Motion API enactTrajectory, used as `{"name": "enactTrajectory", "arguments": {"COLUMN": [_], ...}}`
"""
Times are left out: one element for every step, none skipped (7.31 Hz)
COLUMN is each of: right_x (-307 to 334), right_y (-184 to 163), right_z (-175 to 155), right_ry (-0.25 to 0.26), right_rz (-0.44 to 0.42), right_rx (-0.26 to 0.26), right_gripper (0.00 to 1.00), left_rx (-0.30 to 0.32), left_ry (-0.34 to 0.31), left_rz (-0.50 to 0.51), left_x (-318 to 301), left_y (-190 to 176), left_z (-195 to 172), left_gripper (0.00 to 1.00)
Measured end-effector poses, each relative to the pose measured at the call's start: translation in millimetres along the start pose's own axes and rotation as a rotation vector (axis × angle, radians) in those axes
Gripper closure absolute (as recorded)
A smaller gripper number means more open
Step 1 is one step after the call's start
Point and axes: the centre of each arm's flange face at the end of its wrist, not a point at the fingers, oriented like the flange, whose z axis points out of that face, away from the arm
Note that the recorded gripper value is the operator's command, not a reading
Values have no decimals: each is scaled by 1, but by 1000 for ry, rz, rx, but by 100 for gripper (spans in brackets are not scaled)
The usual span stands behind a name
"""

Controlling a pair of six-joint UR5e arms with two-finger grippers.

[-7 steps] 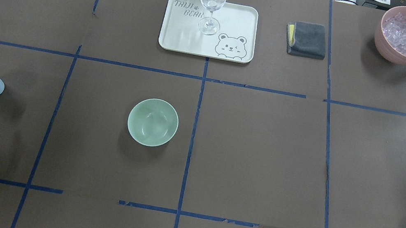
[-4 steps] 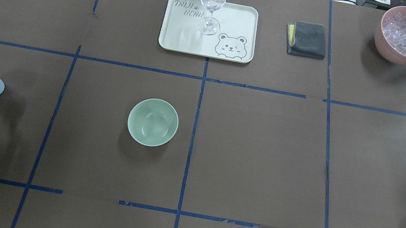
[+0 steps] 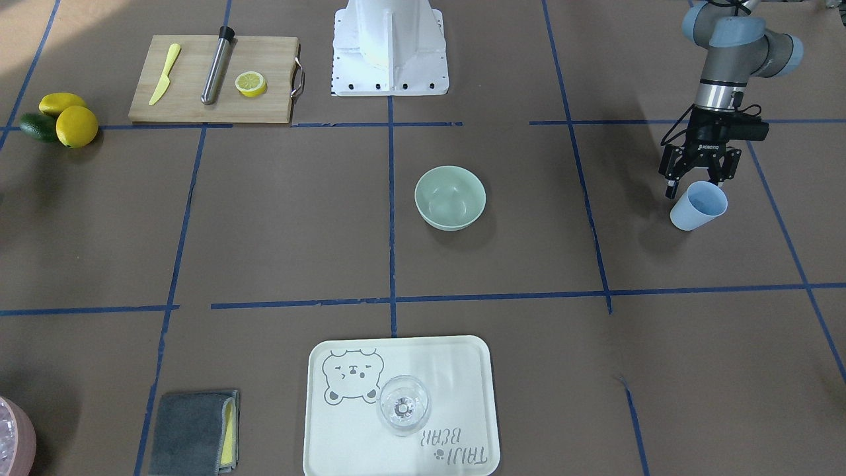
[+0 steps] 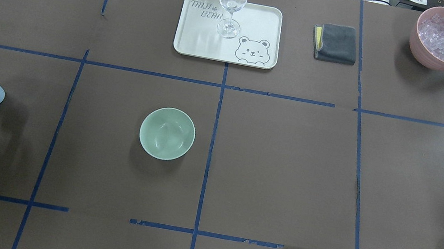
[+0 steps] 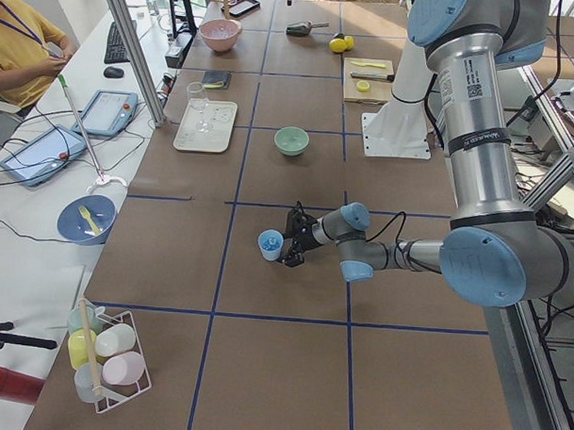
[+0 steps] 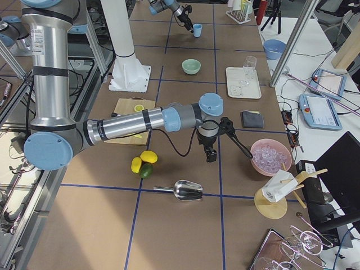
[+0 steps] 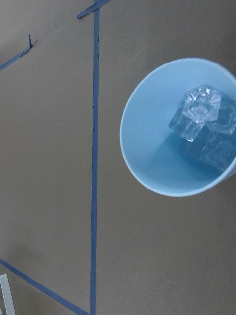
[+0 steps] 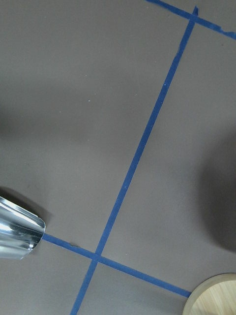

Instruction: Pour ice into bowl

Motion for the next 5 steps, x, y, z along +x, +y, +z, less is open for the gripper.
{"name": "enactTrajectory", "arguments": {"right_x": [0,0,0,0,0], "right_y": [0,0,0,0,0], "right_z": [0,-1,-1,-1,-2], "right_ry": [0,0,0,1,1], "right_rz": [0,0,0,0,0], "right_rx": [0,1,2,2,4], "right_gripper": [0,0,0,0,0], "left_rx": [-3,-1,9,22,31], "left_ry": [-4,-6,-5,-2,-2], "left_rz": [3,18,48,72,80], "left_x": [0,0,-1,0,-1], "left_y": [3,4,1,-4,-8], "left_z": [7,11,12,13,13], "left_gripper": [12,12,12,12,12]}}
